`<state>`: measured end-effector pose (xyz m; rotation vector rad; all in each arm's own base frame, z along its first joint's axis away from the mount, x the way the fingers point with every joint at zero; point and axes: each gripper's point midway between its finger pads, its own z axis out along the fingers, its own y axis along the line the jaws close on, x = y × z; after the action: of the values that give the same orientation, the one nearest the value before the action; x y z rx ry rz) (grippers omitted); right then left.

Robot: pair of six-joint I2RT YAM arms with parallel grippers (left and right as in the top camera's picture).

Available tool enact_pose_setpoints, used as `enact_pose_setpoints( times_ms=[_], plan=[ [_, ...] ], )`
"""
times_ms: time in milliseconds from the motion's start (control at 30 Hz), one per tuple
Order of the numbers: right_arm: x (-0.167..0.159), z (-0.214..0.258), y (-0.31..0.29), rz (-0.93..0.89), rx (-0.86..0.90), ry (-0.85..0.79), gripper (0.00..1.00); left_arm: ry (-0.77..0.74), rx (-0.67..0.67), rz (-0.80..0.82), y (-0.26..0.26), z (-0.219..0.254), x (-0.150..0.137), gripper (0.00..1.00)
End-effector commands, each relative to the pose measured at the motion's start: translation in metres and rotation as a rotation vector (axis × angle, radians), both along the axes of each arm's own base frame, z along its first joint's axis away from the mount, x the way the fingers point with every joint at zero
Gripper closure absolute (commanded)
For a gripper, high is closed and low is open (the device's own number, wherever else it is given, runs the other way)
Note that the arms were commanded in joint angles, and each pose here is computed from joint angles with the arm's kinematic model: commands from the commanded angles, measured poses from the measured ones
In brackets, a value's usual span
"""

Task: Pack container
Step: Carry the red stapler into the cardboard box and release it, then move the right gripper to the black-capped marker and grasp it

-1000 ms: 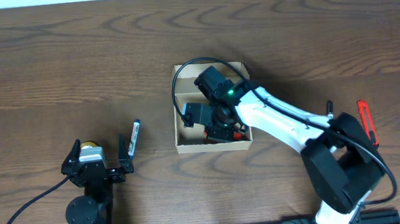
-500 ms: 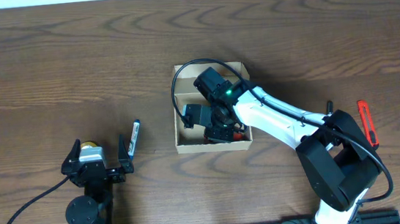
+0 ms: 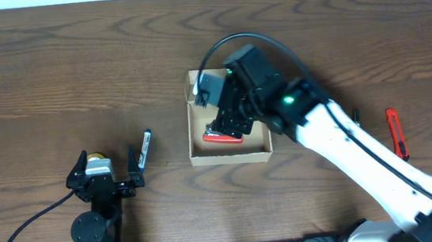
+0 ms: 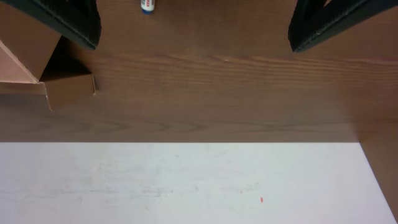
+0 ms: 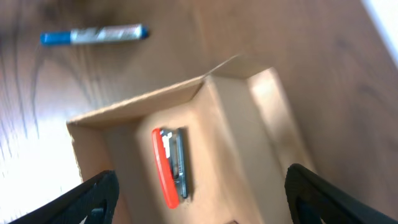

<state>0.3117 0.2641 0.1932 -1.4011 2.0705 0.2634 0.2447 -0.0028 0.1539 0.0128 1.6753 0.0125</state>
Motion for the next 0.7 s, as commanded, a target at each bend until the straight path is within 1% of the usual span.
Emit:
enact_pose_setpoints(
  times_ms=[0,67,133,167,233,300,333,400,467,500,600,667],
  plan=[
    [0.023,0.026,-0.028,-0.267,0.053,-0.043,0.17,0.055,-0.003,-0.001,0.000,-0.018,-0.001,0.05],
    [0.037,0.043,-0.049,-0.435,0.096,-0.081,0.15,0.055,-0.003,-0.001,0.000,-0.018,-0.001,0.05],
    [0.051,0.059,-0.079,-0.625,0.137,-0.128,0.15,0.055,-0.003,-0.001,0.000,-0.018,-0.001,0.05],
    [0.057,0.067,-0.095,-0.720,0.158,-0.152,0.16,0.055,-0.003,-0.001,0.000,-0.018,-0.001,0.05],
    [0.067,0.085,-0.132,-0.929,0.200,-0.222,0.20,0.055,-0.003,-0.001,0.000,-0.018,-0.001,0.05],
    [0.072,0.104,-0.177,-1.195,0.279,-0.304,0.20,0.055,-0.003,-0.001,0.000,-0.018,-0.001,0.05],
    [0.071,0.113,-0.198,-1.327,0.330,-0.344,0.18,0.055,-0.003,-0.001,0.000,-0.018,-0.001,0.05],
    [0.067,0.122,-0.232,-1.524,0.427,-0.387,0.16,0.055,-0.003,-0.001,0.000,-0.018,-0.001,0.05],
    [0.065,0.115,-0.247,-1.610,0.485,-0.340,0.18,0.055,-0.003,-0.001,0.000,-0.018,-0.001,0.05],
    [0.063,0.107,-0.250,-1.616,0.482,-0.284,0.19,0.055,-0.003,-0.001,0.000,-0.018,-0.001,0.05],
    [0.048,0.070,-0.260,-1.631,0.381,-0.101,0.18,0.055,-0.003,-0.001,0.000,-0.018,-0.001,0.05],
    [0.023,0.045,-0.283,-1.703,0.232,-0.010,0.16,0.055,-0.003,-0.001,0.000,-0.018,-0.001,0.05]
  ],
)
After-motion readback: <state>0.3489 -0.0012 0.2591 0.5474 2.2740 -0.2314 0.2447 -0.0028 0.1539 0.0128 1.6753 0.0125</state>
